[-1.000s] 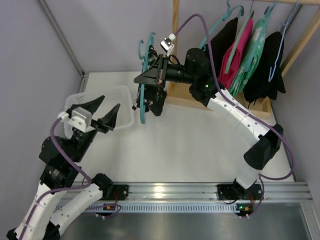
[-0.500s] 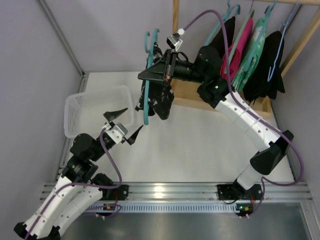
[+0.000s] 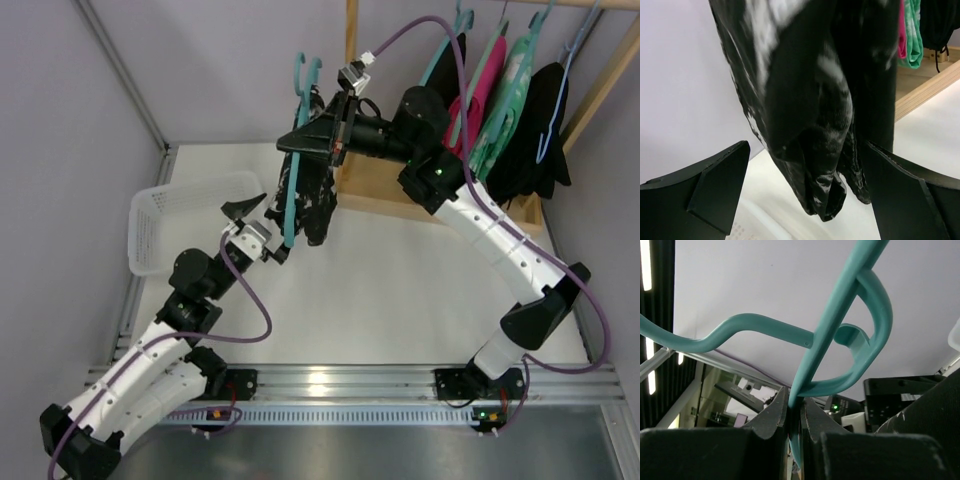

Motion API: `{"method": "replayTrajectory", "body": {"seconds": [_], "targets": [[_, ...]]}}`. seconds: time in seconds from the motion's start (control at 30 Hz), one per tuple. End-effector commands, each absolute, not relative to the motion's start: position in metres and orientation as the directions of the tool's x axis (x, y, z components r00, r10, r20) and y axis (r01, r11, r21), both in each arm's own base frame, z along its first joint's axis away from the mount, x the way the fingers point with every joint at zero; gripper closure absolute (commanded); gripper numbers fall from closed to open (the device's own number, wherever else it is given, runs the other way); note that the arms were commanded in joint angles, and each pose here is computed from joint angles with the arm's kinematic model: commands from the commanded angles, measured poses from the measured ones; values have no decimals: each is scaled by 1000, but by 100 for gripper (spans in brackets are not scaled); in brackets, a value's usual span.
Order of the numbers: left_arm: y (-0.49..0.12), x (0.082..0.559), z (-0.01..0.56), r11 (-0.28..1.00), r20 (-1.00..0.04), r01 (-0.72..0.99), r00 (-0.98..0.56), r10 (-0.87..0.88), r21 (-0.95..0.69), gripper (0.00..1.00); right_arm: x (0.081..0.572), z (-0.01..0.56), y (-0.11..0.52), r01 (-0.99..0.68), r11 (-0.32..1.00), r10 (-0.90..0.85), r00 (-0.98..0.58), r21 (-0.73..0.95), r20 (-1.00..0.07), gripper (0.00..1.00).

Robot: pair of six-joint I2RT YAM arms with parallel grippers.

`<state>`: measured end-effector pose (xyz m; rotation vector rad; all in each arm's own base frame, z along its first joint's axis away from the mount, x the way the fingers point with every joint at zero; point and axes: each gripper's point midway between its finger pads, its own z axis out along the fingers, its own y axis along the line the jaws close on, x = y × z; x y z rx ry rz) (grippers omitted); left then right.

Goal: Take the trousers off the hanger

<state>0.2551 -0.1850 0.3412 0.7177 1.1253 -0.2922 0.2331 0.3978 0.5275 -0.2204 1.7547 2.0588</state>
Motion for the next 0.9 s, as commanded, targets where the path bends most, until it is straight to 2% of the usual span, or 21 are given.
{"method": "replayTrajectory", "body": {"seconds": [0.0, 0.2, 0.43, 0.53, 0.6, 0.7, 0.87], "targets": [[-185, 264, 363, 790, -870, 507, 488, 66, 344, 3, 174, 639, 343, -662, -309, 355, -746, 683, -563, 100], [-181, 285, 374, 837, -862, 437, 500, 79, 330, 11, 172, 634, 343, -659, -307, 342, -750, 687, -566, 100], [-181, 282, 384, 836, -849, 434, 524, 68, 335, 31, 171, 636, 341, -657, -316, 338, -752, 684, -566, 100], [-183, 283, 385, 838, -856, 444, 515, 50, 316, 35, 168, 642, 339, -666, -325, 347, -744, 671, -571, 100], [-184, 284, 388, 841, -864, 456, 503, 25, 290, 35, 167, 643, 339, -665, -328, 344, -745, 671, -571, 100], [-187, 280, 394, 834, -865, 482, 502, -12, 268, 22, 169, 642, 339, -667, -324, 348, -744, 671, -571, 100], [-190, 283, 388, 831, -875, 495, 484, -19, 255, 14, 169, 650, 338, -669, -338, 358, -742, 662, -567, 100]]}}
